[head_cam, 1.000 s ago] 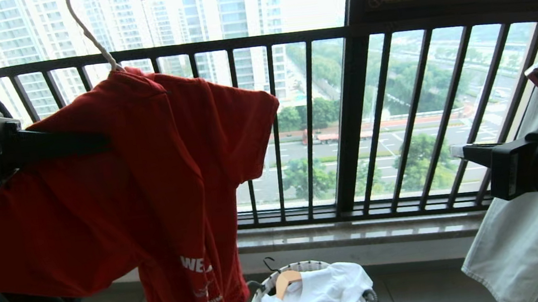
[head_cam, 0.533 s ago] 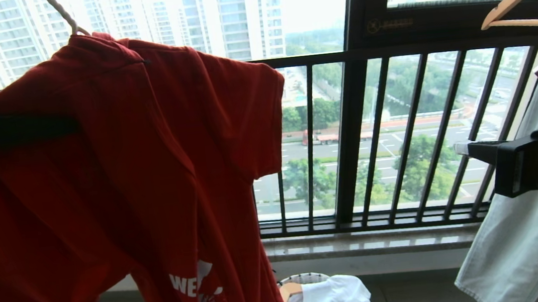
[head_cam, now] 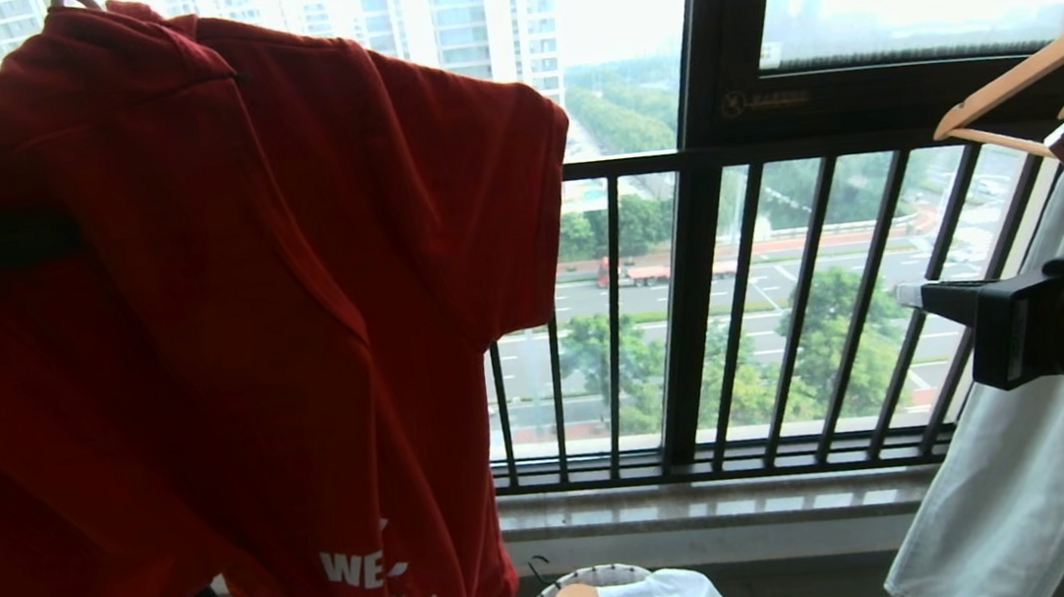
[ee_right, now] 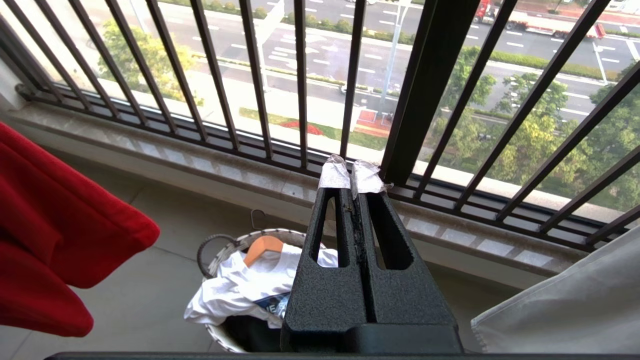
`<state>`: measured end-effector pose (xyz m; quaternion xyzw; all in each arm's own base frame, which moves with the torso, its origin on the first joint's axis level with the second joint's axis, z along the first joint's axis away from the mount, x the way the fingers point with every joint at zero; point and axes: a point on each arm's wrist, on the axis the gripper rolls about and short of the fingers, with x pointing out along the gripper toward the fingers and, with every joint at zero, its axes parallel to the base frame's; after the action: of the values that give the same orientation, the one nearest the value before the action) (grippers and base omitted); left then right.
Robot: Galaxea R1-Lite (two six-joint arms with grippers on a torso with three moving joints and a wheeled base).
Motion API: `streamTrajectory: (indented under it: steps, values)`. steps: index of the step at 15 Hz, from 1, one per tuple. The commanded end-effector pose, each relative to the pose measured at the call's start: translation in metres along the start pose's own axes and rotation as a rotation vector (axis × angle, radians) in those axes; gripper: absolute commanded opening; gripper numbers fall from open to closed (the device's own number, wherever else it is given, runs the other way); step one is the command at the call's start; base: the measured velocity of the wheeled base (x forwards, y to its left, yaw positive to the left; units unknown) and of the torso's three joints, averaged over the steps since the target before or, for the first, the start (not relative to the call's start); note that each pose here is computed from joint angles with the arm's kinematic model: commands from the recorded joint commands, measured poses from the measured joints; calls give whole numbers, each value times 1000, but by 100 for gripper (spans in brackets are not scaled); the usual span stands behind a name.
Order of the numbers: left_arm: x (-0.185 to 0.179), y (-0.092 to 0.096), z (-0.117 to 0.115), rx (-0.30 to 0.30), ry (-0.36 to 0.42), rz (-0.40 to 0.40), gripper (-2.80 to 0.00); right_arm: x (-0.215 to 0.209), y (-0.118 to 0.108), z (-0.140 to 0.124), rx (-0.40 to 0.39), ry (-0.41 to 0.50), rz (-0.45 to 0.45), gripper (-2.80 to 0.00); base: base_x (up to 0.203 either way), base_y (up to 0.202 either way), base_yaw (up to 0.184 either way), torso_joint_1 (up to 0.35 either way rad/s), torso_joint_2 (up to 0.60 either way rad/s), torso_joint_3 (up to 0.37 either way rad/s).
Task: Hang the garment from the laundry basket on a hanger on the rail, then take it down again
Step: Hang the clothes rack on the clothesline
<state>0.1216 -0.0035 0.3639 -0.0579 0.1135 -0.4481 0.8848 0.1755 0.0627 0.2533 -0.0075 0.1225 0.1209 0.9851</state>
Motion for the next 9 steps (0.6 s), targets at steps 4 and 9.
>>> streamTrajectory:
  steps: [4, 9]
  values:
    - [-4, -8, -1, 16, -9, -2, -280, -6, 0, -4, -1, -1, 5, -280, 0, 0, 0, 278, -603, -326]
    - [-7, -14, -2, 28, -15, -2, -280, -21, -2, -8, 1, -22, 23, -280, 0, 0, 0, 188, -390, -213]
